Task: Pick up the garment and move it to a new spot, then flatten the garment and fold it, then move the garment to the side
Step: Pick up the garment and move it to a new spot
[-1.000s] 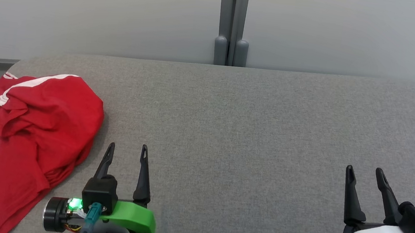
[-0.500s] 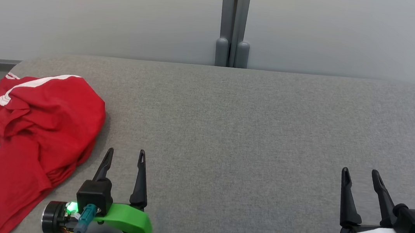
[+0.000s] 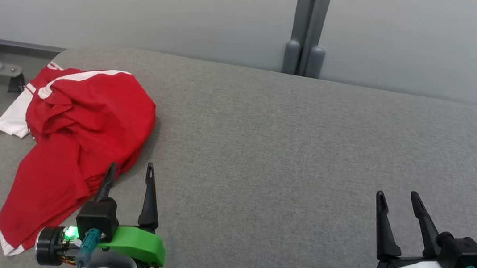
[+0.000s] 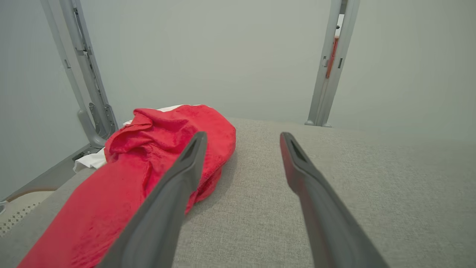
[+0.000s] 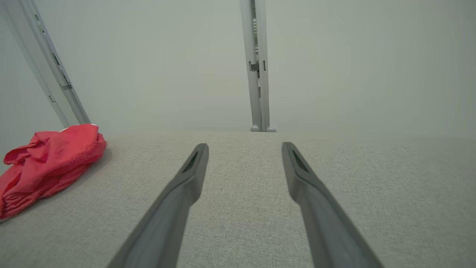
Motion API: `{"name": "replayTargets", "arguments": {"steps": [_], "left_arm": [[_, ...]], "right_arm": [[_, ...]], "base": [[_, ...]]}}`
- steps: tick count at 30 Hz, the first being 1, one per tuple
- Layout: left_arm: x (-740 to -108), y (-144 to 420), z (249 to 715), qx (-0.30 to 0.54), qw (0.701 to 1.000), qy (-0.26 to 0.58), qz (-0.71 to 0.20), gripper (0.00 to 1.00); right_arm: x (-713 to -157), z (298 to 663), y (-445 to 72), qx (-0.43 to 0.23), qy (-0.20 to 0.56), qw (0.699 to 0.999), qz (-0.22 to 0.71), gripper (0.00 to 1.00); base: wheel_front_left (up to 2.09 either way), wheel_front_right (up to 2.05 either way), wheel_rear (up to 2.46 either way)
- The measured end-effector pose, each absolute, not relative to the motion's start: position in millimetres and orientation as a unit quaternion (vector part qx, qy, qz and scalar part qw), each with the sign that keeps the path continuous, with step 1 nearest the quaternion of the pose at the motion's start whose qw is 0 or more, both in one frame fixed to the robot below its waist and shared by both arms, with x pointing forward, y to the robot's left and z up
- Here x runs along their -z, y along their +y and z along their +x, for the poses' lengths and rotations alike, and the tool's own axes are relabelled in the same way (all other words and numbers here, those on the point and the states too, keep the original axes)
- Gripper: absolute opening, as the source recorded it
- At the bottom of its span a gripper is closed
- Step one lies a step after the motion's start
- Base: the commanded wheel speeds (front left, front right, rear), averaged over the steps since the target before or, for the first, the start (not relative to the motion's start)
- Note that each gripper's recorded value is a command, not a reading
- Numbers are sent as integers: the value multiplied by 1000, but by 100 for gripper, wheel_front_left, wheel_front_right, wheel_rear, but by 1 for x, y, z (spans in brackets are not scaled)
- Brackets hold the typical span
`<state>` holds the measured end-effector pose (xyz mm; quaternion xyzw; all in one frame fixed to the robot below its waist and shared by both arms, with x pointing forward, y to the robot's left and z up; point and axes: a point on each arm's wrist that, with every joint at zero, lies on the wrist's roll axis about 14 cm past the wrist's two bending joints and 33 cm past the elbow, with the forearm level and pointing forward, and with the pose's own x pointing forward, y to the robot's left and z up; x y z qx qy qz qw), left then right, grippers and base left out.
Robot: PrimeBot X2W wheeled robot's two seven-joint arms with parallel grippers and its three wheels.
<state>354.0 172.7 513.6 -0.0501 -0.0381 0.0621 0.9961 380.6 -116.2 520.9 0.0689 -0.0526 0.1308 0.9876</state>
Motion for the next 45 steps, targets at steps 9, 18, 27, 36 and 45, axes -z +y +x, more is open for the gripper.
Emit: {"name": "replayTargets", "arguments": {"steps": [9,18,27,36,45], "left_arm": [[-513,214,339,-125,990,-41,-43,100],[-513,247,319,-178,982,-42,-38,100],[-509,272,303,-221,974,-37,-31,100],[-502,282,296,-235,971,-23,-21,100],[-496,286,299,-230,973,-14,-21,100]], "right_arm": [[-521,395,-67,-202,-50,976,68,100],[-517,401,-23,-264,-42,961,69,100],[-510,404,14,-316,-31,946,70,100],[-504,406,27,-333,-23,940,69,100],[-499,405,30,-339,-21,938,63,100]], "base": [[0,0,0],[0,0,0],[0,0,0],[0,0,0],[0,0,0]]}}
